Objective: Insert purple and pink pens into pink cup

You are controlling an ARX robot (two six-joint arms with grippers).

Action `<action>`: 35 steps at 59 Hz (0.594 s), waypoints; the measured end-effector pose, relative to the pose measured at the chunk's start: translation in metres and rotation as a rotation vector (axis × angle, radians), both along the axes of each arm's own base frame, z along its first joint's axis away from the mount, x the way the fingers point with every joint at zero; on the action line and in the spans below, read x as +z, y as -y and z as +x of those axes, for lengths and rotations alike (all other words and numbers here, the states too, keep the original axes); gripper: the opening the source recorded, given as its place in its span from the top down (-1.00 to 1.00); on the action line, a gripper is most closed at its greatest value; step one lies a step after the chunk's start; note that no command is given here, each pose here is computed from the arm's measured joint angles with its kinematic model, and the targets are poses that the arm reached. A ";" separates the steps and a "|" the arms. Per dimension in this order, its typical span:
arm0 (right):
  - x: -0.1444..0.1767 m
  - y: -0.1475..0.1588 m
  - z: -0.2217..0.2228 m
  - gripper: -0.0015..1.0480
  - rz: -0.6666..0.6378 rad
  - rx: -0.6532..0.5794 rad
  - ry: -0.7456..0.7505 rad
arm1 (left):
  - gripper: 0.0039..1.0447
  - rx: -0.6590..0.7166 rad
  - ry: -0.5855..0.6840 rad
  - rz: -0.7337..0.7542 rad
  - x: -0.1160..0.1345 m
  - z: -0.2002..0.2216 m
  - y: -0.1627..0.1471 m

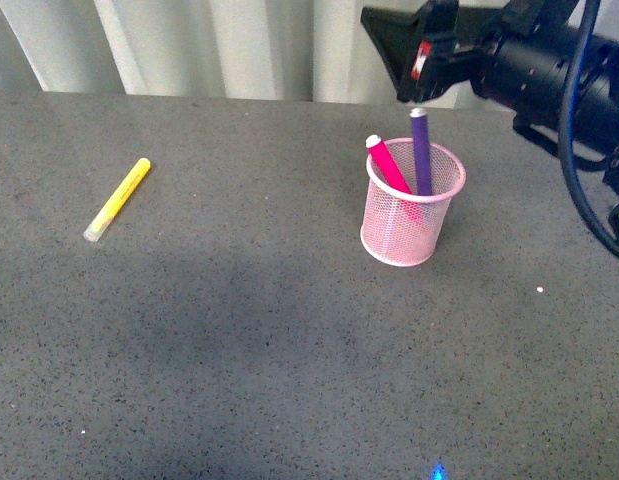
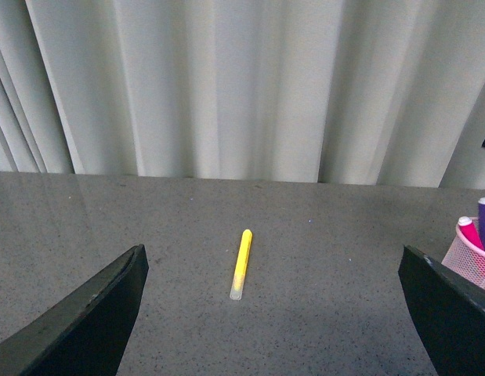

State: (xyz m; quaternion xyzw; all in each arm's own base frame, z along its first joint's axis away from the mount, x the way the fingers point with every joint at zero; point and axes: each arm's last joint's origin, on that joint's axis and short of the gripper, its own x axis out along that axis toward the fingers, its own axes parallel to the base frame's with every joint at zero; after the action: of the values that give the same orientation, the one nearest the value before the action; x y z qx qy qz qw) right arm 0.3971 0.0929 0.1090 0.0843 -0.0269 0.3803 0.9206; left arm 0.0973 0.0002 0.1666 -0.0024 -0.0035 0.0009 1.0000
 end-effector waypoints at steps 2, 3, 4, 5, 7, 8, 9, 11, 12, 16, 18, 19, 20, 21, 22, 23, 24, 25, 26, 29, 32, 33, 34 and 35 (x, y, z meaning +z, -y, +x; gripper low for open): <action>0.008 0.001 0.000 -0.87 0.006 -0.009 0.015 | -0.88 0.000 0.000 0.000 0.000 0.000 0.000; 0.011 0.001 0.001 -0.87 0.009 -0.016 0.020 | -0.88 0.000 0.000 0.000 0.000 0.000 0.000; 0.015 0.002 0.001 -0.87 0.013 -0.032 0.026 | -0.88 0.000 0.000 0.000 0.000 0.000 0.000; 0.018 0.003 0.002 -0.87 0.016 -0.044 0.028 | -0.88 0.000 0.000 0.000 0.000 0.000 0.000; 0.024 0.004 0.003 -0.87 0.020 -0.064 0.029 | -0.88 0.000 0.000 0.000 0.000 0.000 0.000; 0.025 0.004 0.003 -0.87 0.020 -0.068 0.029 | -0.88 0.000 0.000 0.000 0.000 0.000 0.000; 0.028 0.005 0.003 -0.87 0.021 -0.081 0.028 | -0.88 0.000 0.000 0.000 0.000 0.000 0.000; 0.033 0.007 0.004 -0.87 0.021 -0.106 0.024 | -0.88 0.000 0.000 0.000 0.000 0.000 0.000; 0.037 0.008 0.004 -0.87 0.022 -0.121 0.024 | -0.88 0.000 0.000 0.000 0.000 0.000 0.000; 0.054 0.015 0.004 -0.87 0.019 -0.176 0.035 | -0.88 0.000 0.000 0.000 0.000 0.000 0.000; 0.063 0.018 0.005 -0.87 0.011 -0.214 0.038 | -0.88 0.000 0.000 0.000 0.000 0.000 0.000; 0.069 0.021 0.005 -0.87 0.003 -0.240 0.042 | -0.88 0.000 0.000 0.000 0.000 0.000 0.000; 0.073 0.022 0.005 -0.87 -0.001 -0.253 0.045 | -0.88 0.000 0.000 0.000 0.000 0.000 0.000; 0.080 0.025 0.005 -0.87 -0.009 -0.279 0.050 | -0.88 -0.001 0.000 0.000 0.000 0.000 0.000; 0.086 0.029 0.006 -0.87 -0.017 -0.307 0.054 | -0.88 0.000 0.000 0.000 0.000 0.000 0.000; 0.090 0.030 0.006 -0.87 -0.022 -0.321 0.056 | -0.88 0.000 0.000 0.000 0.000 0.000 0.000; 0.100 0.036 0.006 -0.87 -0.035 -0.366 0.059 | -0.88 0.000 0.000 0.000 0.000 0.000 0.000; 0.106 0.040 0.006 -0.87 -0.042 -0.392 0.059 | -0.88 0.000 0.000 0.000 0.000 0.000 0.000; 0.112 0.044 0.006 -0.87 -0.046 -0.414 0.060 | -0.88 0.000 0.000 0.000 0.000 0.000 0.000; 0.127 0.054 0.003 -0.87 -0.055 -0.454 0.063 | -0.88 0.000 0.000 0.000 0.000 0.000 0.000; 0.138 0.060 -0.002 -0.87 -0.063 -0.475 0.074 | -0.88 0.000 0.000 0.000 0.000 0.000 0.000; 0.144 0.063 -0.004 -0.87 -0.066 -0.484 0.080 | -0.88 0.000 0.000 0.000 0.000 0.000 0.000; 0.150 0.066 -0.006 -0.87 -0.067 -0.491 0.087 | -0.88 0.000 0.000 0.000 0.000 0.000 0.000; 0.153 0.067 -0.008 -0.87 -0.070 -0.495 0.091 | -0.88 0.000 0.000 0.000 0.000 0.000 0.000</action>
State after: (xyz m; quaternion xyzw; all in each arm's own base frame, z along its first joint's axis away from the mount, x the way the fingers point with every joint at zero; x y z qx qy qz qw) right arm 0.3894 0.0255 0.2618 0.0261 -0.0749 0.1474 0.9859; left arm 0.0973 0.0001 0.1666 -0.0022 -0.0035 0.0008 1.0000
